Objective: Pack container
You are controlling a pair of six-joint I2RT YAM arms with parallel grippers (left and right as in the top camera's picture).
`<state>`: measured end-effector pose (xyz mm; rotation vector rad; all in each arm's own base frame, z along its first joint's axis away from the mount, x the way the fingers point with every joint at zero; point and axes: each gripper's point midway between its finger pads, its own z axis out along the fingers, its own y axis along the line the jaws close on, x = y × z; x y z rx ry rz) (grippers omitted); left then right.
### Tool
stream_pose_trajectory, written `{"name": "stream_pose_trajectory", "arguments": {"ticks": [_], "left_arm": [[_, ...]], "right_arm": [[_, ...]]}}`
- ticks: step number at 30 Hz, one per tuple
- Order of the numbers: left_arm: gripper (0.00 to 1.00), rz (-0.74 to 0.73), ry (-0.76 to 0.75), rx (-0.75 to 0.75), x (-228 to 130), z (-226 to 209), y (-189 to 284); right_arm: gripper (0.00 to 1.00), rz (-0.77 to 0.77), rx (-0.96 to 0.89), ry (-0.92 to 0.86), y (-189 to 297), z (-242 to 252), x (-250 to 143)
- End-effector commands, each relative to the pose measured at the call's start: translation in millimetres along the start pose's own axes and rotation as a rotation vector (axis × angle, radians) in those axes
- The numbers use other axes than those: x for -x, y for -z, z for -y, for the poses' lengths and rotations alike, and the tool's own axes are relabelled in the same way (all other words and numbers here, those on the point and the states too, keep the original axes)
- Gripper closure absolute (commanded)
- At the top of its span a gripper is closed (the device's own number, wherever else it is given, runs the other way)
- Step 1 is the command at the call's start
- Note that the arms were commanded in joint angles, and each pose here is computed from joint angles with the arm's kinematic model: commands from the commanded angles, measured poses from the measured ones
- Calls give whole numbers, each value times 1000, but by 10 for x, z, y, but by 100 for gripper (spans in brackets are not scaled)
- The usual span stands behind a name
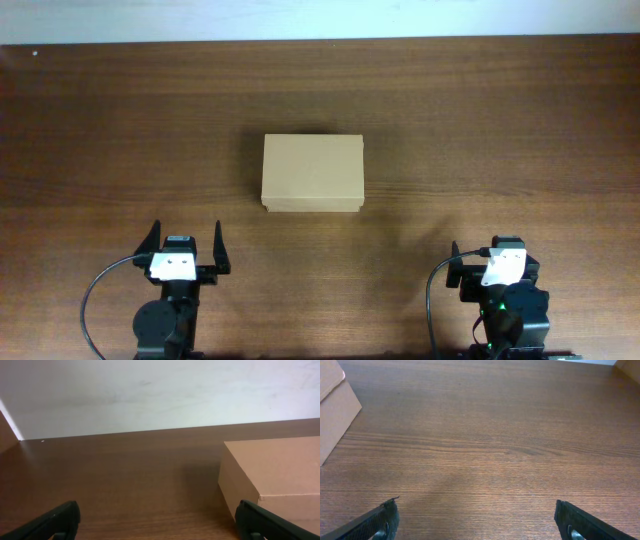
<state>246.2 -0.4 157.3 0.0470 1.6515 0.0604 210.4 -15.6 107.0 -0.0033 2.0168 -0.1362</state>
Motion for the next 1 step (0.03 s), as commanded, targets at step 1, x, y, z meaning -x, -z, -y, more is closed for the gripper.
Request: {"name": "stream_pose_trajectory", "arguments": {"ticks": [1], "left_arm": [[0, 5, -19, 8, -2, -14, 3]], "right_arm": [[1, 3, -6, -2, -10, 13, -15]]}}
